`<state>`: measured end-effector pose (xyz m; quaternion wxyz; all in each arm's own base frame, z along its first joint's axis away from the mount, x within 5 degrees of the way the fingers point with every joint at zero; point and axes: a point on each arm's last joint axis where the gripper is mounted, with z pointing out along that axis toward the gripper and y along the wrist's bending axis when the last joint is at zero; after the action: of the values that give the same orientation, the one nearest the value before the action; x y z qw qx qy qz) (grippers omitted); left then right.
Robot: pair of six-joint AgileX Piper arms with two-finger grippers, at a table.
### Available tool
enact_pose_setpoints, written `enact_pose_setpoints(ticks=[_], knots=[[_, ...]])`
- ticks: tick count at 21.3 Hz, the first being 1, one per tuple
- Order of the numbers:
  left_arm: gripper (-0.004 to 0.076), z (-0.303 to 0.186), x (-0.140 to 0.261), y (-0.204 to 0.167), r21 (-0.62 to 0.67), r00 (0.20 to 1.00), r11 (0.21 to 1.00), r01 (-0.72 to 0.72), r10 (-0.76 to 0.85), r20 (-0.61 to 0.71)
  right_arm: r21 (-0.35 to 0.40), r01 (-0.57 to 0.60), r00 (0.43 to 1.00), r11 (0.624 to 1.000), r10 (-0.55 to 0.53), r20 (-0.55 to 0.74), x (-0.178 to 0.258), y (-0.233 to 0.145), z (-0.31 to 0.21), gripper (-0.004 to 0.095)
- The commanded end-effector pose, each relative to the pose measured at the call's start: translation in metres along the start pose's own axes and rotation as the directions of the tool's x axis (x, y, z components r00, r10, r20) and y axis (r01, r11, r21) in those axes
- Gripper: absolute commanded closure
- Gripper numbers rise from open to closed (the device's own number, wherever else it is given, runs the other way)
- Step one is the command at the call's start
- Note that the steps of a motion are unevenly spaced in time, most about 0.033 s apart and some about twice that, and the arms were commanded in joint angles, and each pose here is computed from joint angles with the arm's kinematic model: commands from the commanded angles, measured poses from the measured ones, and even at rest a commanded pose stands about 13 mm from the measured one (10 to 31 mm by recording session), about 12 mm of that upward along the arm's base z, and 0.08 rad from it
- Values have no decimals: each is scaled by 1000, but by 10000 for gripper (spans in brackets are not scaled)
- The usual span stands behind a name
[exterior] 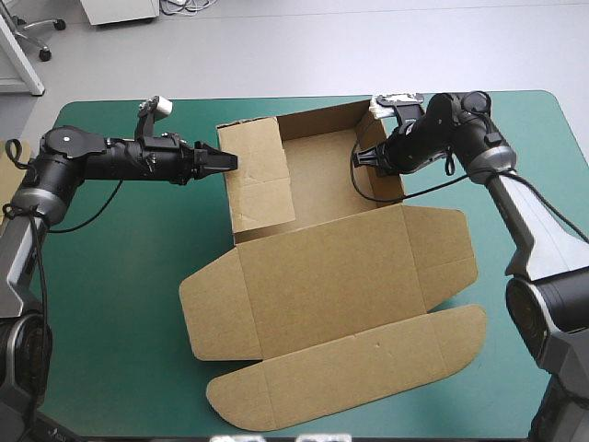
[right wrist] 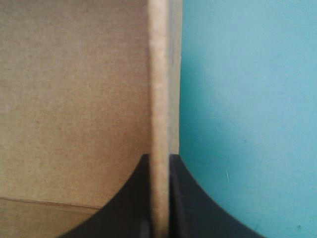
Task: Fold the box
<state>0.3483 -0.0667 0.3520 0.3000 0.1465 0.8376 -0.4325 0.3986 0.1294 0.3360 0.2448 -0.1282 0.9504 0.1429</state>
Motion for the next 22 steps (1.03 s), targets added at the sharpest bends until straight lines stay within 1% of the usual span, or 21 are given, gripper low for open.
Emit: enact_pose_setpoints(ticks=[1,3,6,7,8,9,10,11,12,14,16,18,20,22], knots=[[320,-12,-11,-32,22,998,998,-56,55,38,-80,-21,989,997,33,144,-12,22,-36,921],[320,-12,-14,-35,-45,997,997,-70,70,15,-70,-29,988,997,39,152,-13,25,-36,921],[324,-10,-18,-38,-186,994,977,-105,101,-28,-78,-31,984,996,44,172,-14,32,-35,920],[324,-7,-20,-42,-258,990,956,-138,132,-44,-84,-27,981,996,43,187,-14,37,-35,921],[324,-4,-24,-45,-312,988,938,-150,150,-24,-68,-30,978,997,43,203,-15,41,-35,921],[324,-2,-25,-45,-338,990,931,-139,144,-11,-55,-30,976,998,41,213,-16,42,-35,921],[324,1,-25,-44,-399,990,908,-132,144,0,-46,-31,973,998,41,228,-17,44,-36,920],[324,3,-26,-44,-420,991,900,-118,134,8,-49,-28,972,998,38,233,-17,46,-37,921],[324,6,-27,-44,-477,991,874,-90,124,41,-55,-37,967,998,49,250,-20,47,-41,920],[324,11,-29,-47,-534,989,843,-70,129,75,-62,-41,960,997,56,274,-24,48,-48,920],[324,18,-28,-45,-567,990,822,-54,120,79,-64,-38,958,997,54,281,-25,49,-52,921],[327,27,-27,-42,-568,992,822,-35,97,79,-66,-33,958,997,51,282,-26,51,-54,920],[328,31,-30,-40,-554,988,832,-6,90,125,-54,-21,961,998,35,273,-25,53,-54,920],[332,30,-36,-42,-545,977,839,1,116,181,-33,-16,967,999,24,255,-24,51,-51,920]])
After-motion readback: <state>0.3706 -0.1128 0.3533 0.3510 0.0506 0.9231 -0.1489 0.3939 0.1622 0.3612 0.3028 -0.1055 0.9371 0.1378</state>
